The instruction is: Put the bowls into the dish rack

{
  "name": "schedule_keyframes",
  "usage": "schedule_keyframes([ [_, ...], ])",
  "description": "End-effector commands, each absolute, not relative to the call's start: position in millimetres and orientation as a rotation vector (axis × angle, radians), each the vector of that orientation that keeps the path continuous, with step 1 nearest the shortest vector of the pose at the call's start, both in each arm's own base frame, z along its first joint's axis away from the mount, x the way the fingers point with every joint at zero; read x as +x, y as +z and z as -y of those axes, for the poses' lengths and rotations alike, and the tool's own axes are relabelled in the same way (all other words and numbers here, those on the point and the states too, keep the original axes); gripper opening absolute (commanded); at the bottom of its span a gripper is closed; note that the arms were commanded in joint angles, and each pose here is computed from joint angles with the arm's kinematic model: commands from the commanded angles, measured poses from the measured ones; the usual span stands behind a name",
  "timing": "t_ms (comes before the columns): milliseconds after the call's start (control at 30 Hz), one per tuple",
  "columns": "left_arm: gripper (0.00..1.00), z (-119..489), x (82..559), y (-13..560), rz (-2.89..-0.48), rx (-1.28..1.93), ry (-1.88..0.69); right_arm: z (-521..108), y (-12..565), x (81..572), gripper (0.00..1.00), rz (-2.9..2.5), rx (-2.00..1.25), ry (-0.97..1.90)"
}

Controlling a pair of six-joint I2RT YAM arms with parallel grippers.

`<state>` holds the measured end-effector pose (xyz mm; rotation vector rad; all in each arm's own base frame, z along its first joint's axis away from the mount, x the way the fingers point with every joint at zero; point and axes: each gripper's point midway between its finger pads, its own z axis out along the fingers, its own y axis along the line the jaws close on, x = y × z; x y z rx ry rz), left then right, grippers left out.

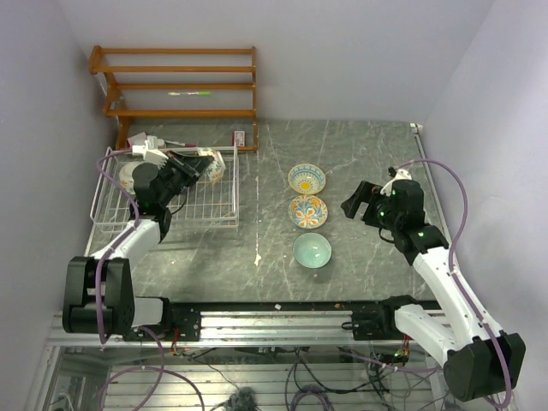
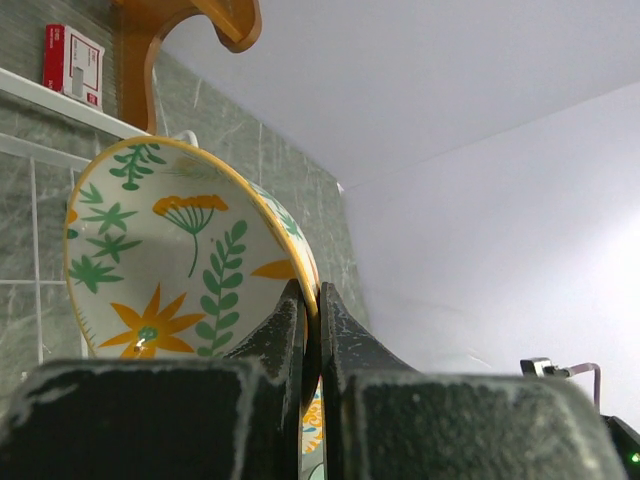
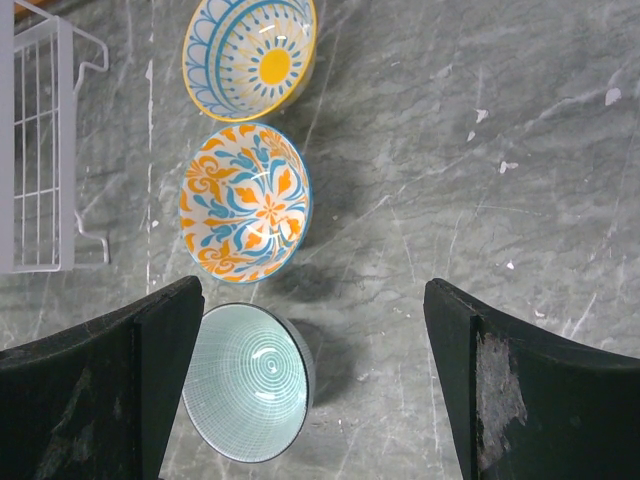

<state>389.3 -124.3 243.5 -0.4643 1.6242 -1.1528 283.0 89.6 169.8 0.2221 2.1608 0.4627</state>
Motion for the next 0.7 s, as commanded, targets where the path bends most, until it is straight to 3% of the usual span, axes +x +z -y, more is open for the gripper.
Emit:
schedule_keyframes([
  [0,0.07,125,399,265,-1.511,-0.416,-1.211,-88,167,285,0.92,-2.154,0.231,0.464],
  [667,0.07,128,428,169,-1.611,-0.544,-1.31,-88,157,293,0.92,-2.177,0.228,0.444],
])
